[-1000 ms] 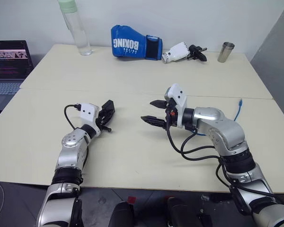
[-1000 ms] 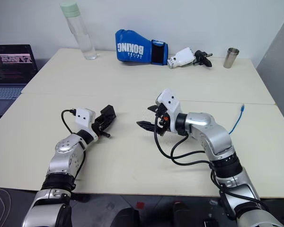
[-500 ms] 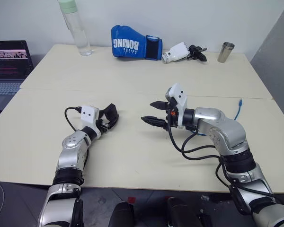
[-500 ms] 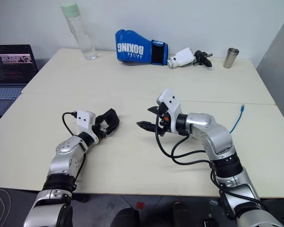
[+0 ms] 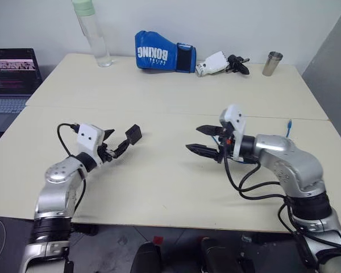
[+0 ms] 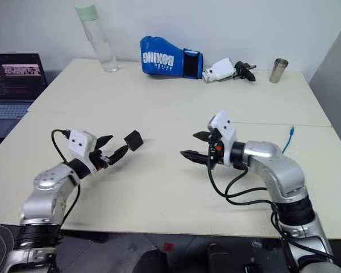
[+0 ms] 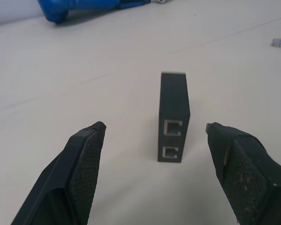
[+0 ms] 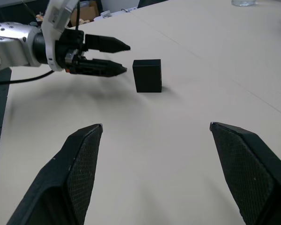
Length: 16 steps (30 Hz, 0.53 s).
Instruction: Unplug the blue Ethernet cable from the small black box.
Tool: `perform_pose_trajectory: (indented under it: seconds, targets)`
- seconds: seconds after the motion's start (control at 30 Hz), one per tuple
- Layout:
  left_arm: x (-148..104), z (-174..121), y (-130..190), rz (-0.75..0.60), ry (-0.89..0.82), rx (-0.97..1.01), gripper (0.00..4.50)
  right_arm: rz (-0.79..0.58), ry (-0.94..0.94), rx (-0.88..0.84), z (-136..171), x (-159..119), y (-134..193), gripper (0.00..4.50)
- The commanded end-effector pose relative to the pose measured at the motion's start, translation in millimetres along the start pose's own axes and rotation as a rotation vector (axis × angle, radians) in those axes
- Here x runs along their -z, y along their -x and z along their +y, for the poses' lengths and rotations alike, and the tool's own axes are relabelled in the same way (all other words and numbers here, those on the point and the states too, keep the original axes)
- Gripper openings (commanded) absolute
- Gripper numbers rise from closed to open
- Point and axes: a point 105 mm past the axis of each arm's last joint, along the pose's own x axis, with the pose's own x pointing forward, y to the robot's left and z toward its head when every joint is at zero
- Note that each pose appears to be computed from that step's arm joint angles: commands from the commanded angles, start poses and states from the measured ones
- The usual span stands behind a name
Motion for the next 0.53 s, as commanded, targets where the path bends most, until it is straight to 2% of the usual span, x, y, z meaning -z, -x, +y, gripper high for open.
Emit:
perform_pose_trajectory:
  seconds: [0.03, 0.3, 0.43, 0.53]
  targets:
    - [-31, -5, 14, 0.0, -0.101, 0.086, 3.67, -0.022, 0.055, 0.028, -4, -14, 36, 3.89]
    - [-62, 1, 34, 0.01, -0.157, 0.203, 3.67, 0.156, 0.103, -0.009, -8, 8, 76, 3.89]
    - [-70, 1, 37, -0.006, -0.149, 0.225, 3.67, 0.163, 0.107, -0.013, -11, 6, 83, 3.89]
    - [-67, -3, 39, 0.021, -0.155, 0.276, 3.67, 0.162, 0.113, -0.008, -13, 5, 84, 3.89]
